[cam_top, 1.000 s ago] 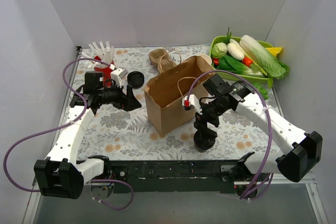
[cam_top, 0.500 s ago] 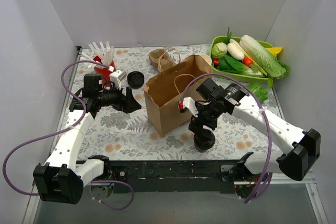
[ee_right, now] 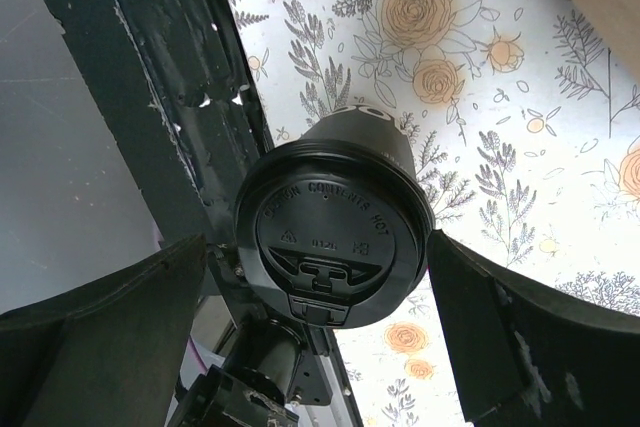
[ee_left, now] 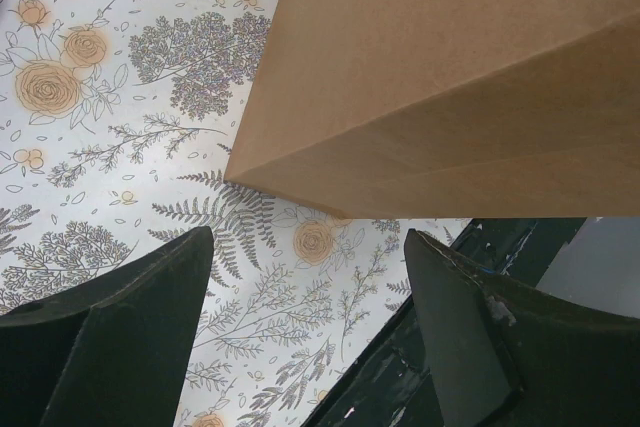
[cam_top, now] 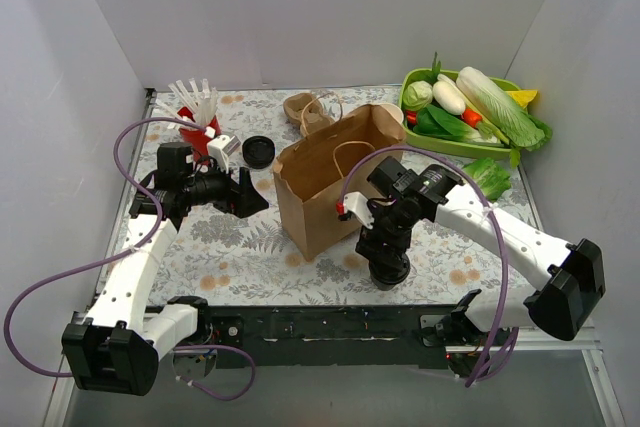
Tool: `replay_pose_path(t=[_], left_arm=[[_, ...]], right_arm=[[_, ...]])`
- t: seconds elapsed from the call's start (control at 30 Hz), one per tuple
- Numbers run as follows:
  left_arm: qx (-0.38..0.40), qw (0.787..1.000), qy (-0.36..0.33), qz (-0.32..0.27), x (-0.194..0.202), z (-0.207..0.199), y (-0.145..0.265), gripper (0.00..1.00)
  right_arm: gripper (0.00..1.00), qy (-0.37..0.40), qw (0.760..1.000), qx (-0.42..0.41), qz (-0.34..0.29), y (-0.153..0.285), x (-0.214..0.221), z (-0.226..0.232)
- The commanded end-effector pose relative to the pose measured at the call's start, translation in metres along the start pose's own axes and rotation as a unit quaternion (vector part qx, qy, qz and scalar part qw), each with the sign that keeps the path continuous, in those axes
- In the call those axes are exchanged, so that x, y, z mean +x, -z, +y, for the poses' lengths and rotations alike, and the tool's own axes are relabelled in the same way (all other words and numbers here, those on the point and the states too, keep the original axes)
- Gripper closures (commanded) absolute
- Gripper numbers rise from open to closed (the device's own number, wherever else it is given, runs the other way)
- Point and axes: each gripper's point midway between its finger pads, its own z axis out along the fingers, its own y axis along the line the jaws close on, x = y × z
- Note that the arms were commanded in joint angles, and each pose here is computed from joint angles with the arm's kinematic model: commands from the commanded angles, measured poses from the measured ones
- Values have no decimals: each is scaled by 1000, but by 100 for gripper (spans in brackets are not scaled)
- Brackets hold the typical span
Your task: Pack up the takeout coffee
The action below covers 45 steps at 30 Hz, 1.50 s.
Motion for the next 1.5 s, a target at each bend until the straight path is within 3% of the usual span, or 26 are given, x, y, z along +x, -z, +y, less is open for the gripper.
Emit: replay_pose_path(t=[0.0,0.73,1.17,1.47], left_arm=[[-7,1000,-4,-10,-1,0,4,22],[-11,1000,-1,-11,0,3,4,21],[-5,1000,0,-7,0,4,1,21],[0,1000,-1,-7,-2,5,-2,20]], right_arm=[[2,2,1000,4,8,-4,7,1],[2,52,997,49,38,-13,24,3],[16,75,994,67,30,-5,22,-1],[12,76,994,66,37,-5,26,0]])
